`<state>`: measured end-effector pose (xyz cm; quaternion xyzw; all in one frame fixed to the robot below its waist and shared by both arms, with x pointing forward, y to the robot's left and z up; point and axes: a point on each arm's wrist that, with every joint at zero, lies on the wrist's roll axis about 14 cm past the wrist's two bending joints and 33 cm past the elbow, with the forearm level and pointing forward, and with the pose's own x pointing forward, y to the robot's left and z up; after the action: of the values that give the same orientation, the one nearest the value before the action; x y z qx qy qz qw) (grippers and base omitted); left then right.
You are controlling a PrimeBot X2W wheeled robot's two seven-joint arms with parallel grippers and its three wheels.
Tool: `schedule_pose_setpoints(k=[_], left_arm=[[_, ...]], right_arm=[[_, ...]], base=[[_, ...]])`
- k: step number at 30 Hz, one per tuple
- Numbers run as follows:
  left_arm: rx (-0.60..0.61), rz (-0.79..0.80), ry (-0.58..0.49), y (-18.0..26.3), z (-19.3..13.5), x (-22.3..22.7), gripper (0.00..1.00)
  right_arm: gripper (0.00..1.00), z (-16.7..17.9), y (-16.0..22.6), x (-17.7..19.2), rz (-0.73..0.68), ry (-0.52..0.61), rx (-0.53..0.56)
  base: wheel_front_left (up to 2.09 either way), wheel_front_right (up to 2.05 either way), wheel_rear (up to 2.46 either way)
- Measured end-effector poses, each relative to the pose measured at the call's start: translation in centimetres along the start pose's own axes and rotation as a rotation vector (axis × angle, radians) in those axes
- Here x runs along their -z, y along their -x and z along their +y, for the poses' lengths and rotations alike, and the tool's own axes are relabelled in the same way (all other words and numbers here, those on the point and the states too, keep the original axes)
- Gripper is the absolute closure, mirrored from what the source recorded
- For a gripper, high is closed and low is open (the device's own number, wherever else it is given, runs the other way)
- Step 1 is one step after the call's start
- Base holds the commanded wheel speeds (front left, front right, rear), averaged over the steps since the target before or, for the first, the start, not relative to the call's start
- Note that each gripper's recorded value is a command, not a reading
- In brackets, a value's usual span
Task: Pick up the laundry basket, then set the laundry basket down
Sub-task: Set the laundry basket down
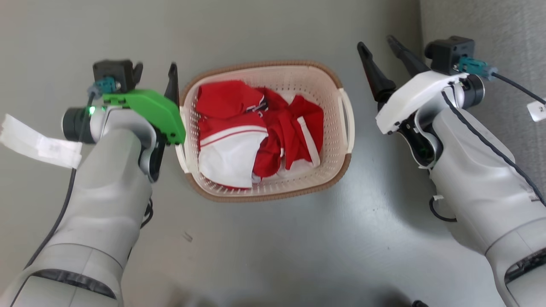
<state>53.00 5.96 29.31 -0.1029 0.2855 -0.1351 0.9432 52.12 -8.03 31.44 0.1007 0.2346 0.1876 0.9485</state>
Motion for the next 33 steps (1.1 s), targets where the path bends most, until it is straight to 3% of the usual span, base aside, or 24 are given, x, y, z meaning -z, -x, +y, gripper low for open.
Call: schedule_pose_setpoints(k=[5,15,33], left_arm=[[0.013,-0.138,-0.020,0.8,-1.2,-5.1,0.00],[0.003,-0.302,-0.062,4.5,-2.3,-10.1,0.00],[0.017,-0.554,-0.167,12.9,-4.7,-15.4,0.00]], right_arm=[[0.00,-0.4,1.5,-2.6,-0.075,0.005,0.042],[0.00,-0.9,5.1,-6.7,-0.198,0.041,0.116],[0.00,1.4,11.9,-13.2,-0.432,0.117,0.147]], base=[[0.00,0.00,0.00],[0.00,0.00,0.00],[0.00,0.00,0.00]])
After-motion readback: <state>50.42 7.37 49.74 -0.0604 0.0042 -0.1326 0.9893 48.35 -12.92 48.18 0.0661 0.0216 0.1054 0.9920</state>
